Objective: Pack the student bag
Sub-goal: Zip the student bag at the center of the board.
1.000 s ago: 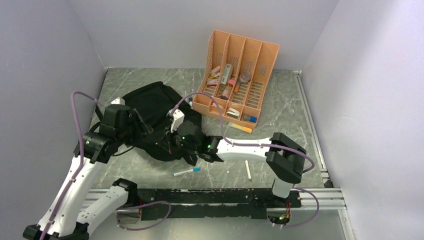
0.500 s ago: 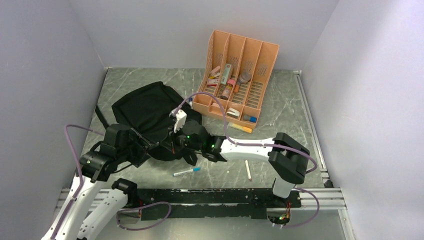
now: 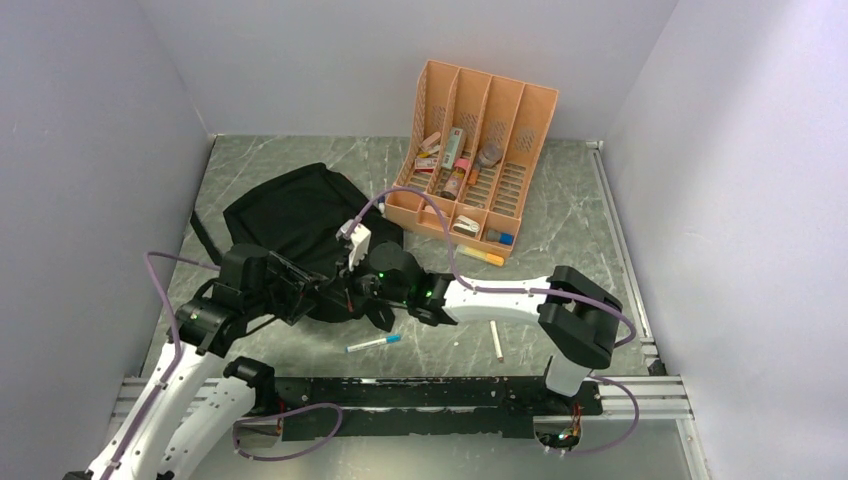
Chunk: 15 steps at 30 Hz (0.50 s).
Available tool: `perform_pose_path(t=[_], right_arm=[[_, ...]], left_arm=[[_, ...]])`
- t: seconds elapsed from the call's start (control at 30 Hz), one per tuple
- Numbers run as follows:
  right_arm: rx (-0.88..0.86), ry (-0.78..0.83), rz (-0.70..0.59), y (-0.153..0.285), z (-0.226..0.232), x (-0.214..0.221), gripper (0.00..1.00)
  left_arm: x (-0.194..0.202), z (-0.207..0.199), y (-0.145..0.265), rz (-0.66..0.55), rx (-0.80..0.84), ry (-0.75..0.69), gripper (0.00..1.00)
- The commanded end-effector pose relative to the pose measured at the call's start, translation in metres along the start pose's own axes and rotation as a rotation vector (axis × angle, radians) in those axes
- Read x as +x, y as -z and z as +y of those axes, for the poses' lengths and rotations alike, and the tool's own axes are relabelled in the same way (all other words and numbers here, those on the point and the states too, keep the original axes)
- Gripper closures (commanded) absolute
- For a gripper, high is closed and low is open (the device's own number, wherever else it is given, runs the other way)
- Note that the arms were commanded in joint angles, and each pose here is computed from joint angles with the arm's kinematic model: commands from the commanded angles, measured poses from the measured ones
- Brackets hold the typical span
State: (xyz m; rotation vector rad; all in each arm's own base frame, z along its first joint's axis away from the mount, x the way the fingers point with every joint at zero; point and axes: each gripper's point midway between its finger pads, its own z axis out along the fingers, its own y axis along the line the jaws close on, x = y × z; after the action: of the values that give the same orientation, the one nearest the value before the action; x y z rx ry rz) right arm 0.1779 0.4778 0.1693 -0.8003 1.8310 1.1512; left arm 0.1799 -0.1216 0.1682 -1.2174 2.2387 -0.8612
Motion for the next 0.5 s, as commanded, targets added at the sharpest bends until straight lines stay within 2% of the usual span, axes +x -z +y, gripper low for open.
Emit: perform_pose_path(t=[0.0,0.27,0.47], right_arm=[[-0.068,0.043,-0.079,0.008,0.016,-0.026,1.0],[-0.087,0.047,-0.091,0.01,0.019,-0.025,1.0],[-0.11,0.043,-0.091,0.008,0.024,-0.027,1.0]], left_arm=[[0.007,-0.01,-0.009,0.05,0.047,0.03,0.37],[0.006,-0.01,-0.017,0.049,0.054,0.047,0.39],[0.011,-0.011,-0.026,0.076,0.076,0.08,0.54]])
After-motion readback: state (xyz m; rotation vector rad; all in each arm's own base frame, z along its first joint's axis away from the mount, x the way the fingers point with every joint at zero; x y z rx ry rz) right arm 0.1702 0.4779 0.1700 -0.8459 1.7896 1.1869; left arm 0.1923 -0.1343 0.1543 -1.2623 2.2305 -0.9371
